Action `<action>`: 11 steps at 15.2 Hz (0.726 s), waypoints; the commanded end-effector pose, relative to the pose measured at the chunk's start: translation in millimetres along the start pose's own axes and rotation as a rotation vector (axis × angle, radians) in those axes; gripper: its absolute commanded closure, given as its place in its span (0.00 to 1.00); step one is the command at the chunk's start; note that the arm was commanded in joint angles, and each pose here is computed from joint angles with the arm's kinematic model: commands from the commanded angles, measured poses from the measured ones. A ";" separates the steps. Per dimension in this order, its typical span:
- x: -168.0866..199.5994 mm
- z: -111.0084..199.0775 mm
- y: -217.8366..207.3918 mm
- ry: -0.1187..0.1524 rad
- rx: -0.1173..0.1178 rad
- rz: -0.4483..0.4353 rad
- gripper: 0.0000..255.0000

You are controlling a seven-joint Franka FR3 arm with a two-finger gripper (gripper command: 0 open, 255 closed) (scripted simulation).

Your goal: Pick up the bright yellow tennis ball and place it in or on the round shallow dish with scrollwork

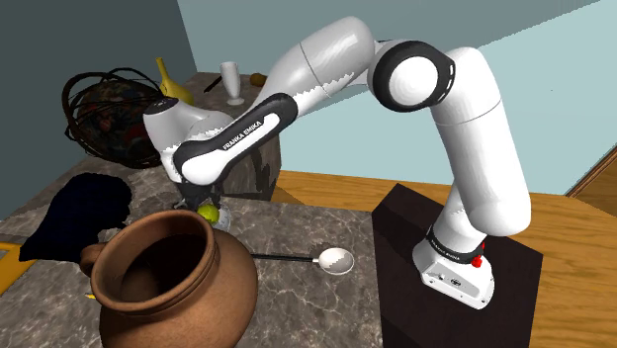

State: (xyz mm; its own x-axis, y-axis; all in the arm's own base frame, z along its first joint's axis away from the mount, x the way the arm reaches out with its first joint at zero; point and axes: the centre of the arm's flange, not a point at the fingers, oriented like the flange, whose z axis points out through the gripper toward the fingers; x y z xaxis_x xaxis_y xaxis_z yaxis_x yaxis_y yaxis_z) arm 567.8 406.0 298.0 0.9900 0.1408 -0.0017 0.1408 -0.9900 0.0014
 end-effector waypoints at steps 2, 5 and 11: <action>0.1 8.2 0.0 0.000 0.000 0.000 1.00; 0.1 8.2 0.0 0.000 0.000 0.000 1.00; 0.1 8.2 0.0 0.000 0.000 0.000 0.00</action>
State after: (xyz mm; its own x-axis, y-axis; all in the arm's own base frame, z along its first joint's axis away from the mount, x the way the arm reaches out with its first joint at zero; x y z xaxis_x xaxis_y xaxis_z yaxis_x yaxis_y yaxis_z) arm 567.9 406.0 289.8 0.9900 0.1410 -0.0012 0.1410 -0.9900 0.0010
